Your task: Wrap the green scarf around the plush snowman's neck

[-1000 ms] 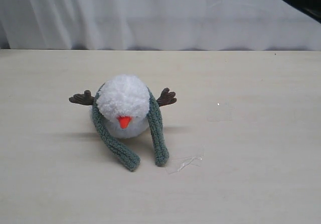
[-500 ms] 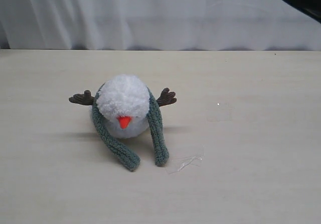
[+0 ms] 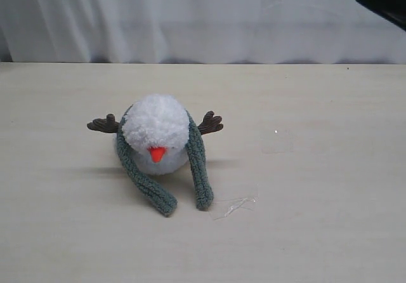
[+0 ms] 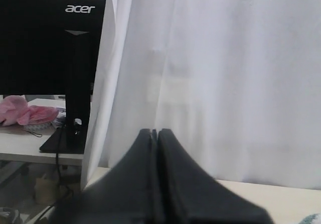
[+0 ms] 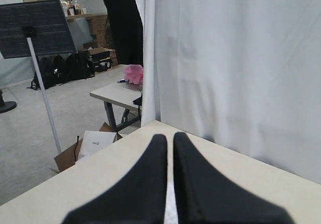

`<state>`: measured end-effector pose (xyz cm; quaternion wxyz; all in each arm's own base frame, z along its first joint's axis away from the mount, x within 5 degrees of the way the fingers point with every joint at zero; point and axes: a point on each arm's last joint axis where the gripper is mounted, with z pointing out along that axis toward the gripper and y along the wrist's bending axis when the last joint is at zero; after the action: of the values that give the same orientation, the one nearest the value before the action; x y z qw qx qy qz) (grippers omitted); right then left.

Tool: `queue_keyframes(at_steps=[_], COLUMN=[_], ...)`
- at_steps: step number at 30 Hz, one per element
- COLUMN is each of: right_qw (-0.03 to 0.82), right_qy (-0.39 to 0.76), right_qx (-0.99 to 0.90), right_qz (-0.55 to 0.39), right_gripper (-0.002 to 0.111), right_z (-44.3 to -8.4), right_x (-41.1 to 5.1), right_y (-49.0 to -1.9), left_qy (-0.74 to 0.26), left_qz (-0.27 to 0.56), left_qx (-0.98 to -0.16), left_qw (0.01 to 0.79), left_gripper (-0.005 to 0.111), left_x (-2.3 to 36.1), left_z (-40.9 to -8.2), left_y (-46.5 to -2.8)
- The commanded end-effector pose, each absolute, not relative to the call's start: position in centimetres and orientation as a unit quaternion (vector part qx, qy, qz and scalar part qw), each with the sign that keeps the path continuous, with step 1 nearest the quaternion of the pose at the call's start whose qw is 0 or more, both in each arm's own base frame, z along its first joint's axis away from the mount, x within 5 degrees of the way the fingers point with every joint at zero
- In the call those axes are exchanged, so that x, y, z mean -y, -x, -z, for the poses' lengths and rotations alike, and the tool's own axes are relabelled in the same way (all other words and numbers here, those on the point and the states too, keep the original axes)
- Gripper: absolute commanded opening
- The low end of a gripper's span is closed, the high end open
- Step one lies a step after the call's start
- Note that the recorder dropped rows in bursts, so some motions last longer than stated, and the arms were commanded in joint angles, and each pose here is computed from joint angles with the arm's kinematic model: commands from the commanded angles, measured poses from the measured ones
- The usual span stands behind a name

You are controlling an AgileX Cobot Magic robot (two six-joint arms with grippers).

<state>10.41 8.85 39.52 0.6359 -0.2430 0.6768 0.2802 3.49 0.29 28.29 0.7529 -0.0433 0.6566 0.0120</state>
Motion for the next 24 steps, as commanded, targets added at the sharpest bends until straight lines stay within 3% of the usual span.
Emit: queue_keyframes(at_steps=[1,9,17,24], right_qw=[0.636,0.636,0.636,0.635], right_qy=[0.249,0.249,0.249,0.248], right_qx=[-0.676,-0.676,-0.676,-0.677], right_qz=[-0.277,-0.277,-0.277,-0.278], right_gripper=[0.004,0.004,0.004,0.004], right_z=[-39.4,-39.4,-39.4,-39.4], right_x=[-8.8,-8.8,-8.8,-8.8], right_y=[-10.3,-10.3,-10.3,-10.3], left_qy=[0.051,0.023,-0.036,-0.037], left_qz=[-0.012,-0.044,-0.106,-0.103], left_qx=[-0.656,-0.671,-0.684,-0.721], left_qw=[0.753,0.74,0.721,0.684], left_gripper=[0.0,0.0,0.0,0.0], left_x=[-0.4,-0.5,-0.5,-0.6], left_z=[-26.0,-21.5,-21.1,-20.1], left_y=[-4.4,-5.6,-5.6,-5.6])
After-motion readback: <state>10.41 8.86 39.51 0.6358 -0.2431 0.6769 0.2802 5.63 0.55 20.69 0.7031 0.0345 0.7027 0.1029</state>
